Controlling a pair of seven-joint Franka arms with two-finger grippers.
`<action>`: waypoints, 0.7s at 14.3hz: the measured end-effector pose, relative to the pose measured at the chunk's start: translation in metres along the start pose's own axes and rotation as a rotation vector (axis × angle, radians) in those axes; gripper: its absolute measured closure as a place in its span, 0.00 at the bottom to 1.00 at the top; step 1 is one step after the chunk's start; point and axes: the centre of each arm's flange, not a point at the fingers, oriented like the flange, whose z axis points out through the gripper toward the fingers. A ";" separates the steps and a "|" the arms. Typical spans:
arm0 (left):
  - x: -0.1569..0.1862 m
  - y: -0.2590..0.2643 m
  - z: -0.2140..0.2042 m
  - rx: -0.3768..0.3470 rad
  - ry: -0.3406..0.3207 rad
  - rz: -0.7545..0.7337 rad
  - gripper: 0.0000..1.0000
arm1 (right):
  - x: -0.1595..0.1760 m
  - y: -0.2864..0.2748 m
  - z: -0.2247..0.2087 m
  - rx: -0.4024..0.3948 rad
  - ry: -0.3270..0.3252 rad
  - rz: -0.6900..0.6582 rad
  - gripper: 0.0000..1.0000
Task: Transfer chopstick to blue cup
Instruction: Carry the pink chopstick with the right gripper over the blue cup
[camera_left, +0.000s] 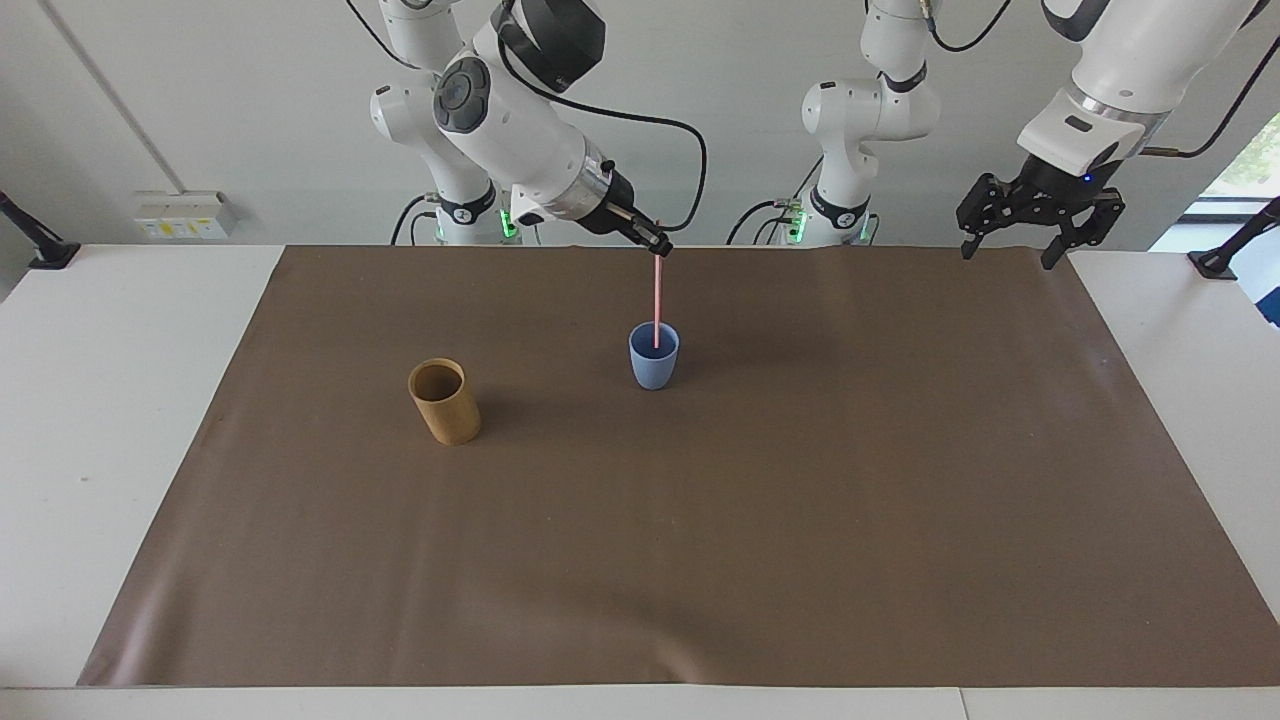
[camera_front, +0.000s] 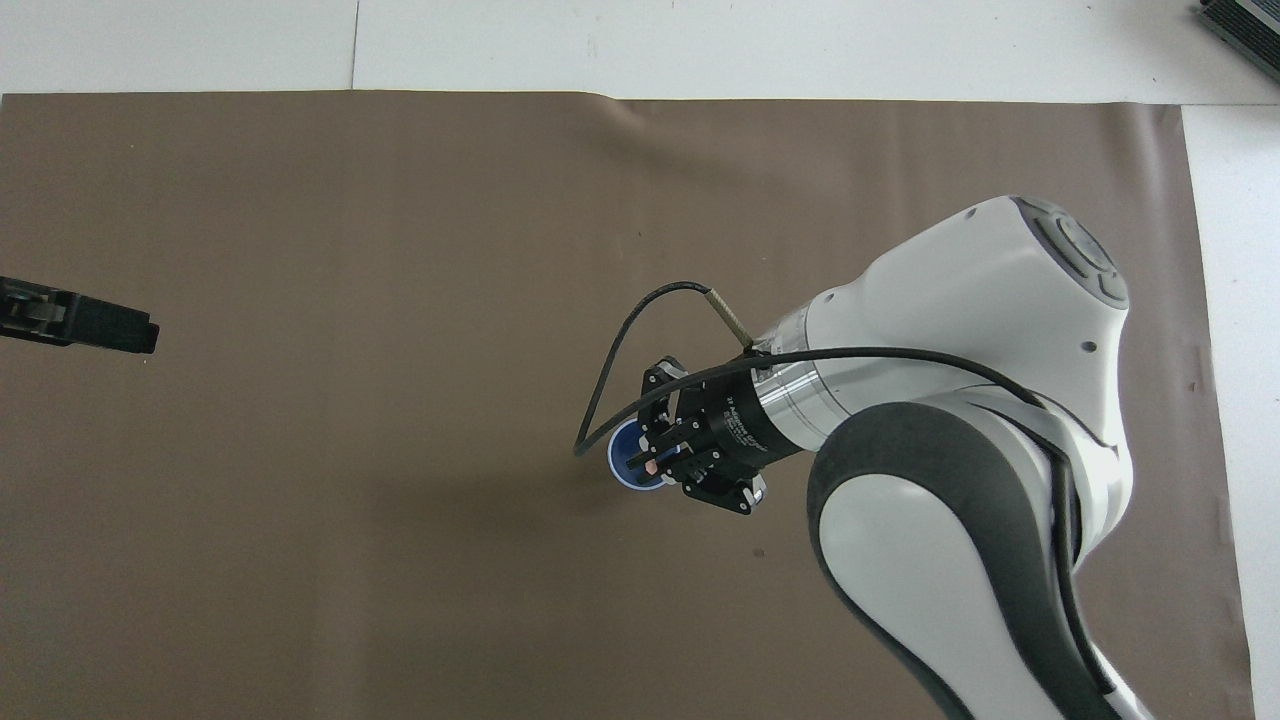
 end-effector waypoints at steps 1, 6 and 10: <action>0.000 0.000 0.000 0.000 0.000 0.000 0.00 | 0.003 0.001 0.004 -0.002 0.001 0.007 0.91; 0.000 0.000 0.000 0.000 0.000 0.000 0.00 | 0.022 0.002 0.026 0.008 0.014 0.034 0.91; 0.000 0.000 0.000 0.000 0.000 0.000 0.00 | 0.026 0.000 0.039 0.004 0.018 0.027 0.66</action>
